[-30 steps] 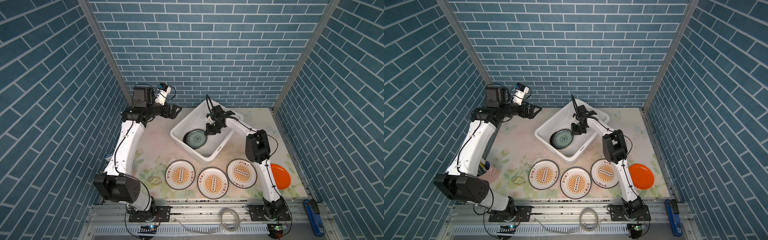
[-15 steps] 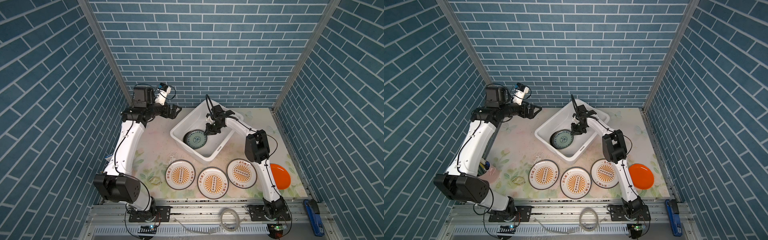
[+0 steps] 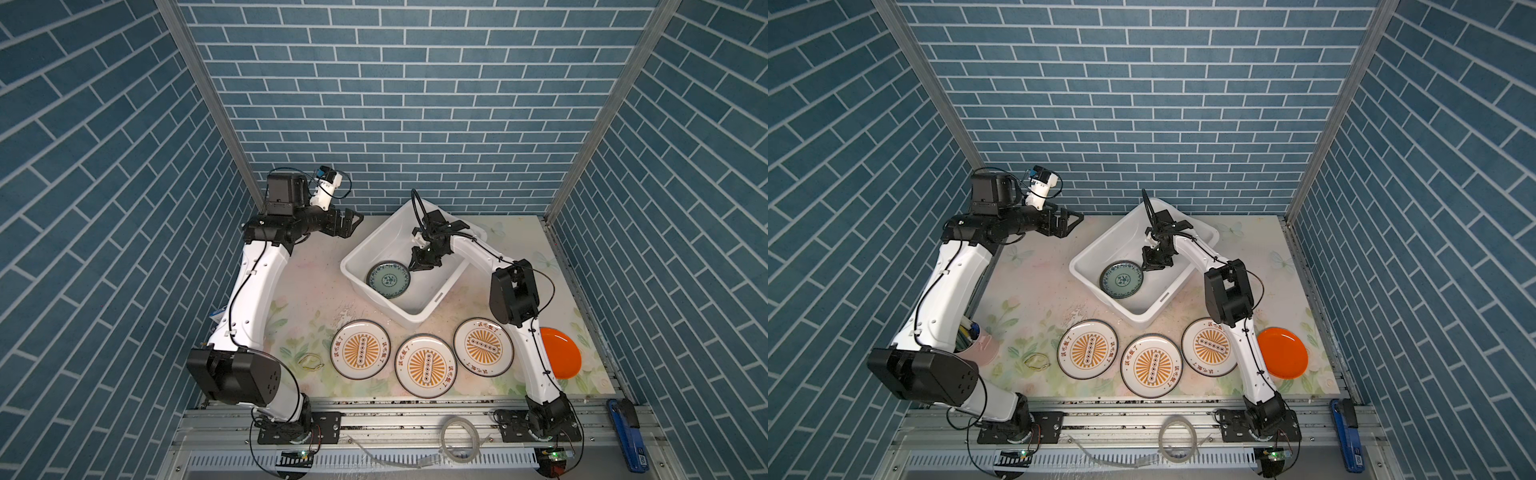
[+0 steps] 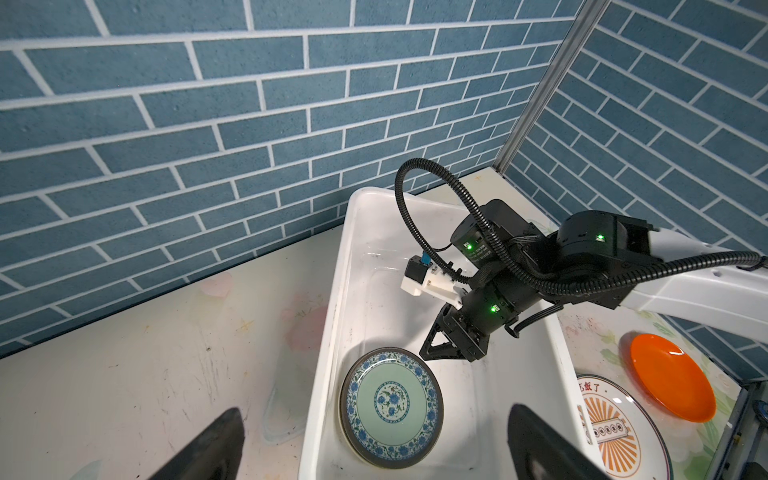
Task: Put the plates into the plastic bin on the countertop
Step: 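Open the right gripper and raise it off the floral plate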
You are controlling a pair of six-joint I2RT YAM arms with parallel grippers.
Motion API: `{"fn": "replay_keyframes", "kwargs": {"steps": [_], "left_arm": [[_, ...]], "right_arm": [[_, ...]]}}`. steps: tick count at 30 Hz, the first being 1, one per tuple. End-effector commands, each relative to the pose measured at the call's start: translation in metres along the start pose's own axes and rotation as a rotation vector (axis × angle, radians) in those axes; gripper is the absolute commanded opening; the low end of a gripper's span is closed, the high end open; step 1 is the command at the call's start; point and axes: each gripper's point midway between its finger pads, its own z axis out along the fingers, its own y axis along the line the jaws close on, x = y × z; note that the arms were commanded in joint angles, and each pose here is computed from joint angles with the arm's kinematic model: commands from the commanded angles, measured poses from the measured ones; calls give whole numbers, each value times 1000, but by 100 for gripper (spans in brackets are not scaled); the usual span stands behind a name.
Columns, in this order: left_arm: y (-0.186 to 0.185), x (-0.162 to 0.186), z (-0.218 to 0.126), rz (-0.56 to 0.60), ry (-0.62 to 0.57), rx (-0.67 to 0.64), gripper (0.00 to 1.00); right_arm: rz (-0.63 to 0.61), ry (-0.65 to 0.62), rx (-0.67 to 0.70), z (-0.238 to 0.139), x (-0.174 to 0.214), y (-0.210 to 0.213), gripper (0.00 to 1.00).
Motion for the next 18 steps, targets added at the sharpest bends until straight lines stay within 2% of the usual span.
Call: {"fn": "replay_keyframes", "kwargs": {"steps": [1, 7, 18], "left_arm": [[-1, 1, 2, 2, 1, 2, 99], [-2, 3, 2, 1, 5, 3, 99], [-2, 5, 2, -1, 8, 5, 100]], "right_arm": [[-40, -7, -2, -7, -3, 8, 15], [-39, 9, -6, -6, 1, 8, 8], [-32, 56, 5, 5, 11, 5, 8]]}}
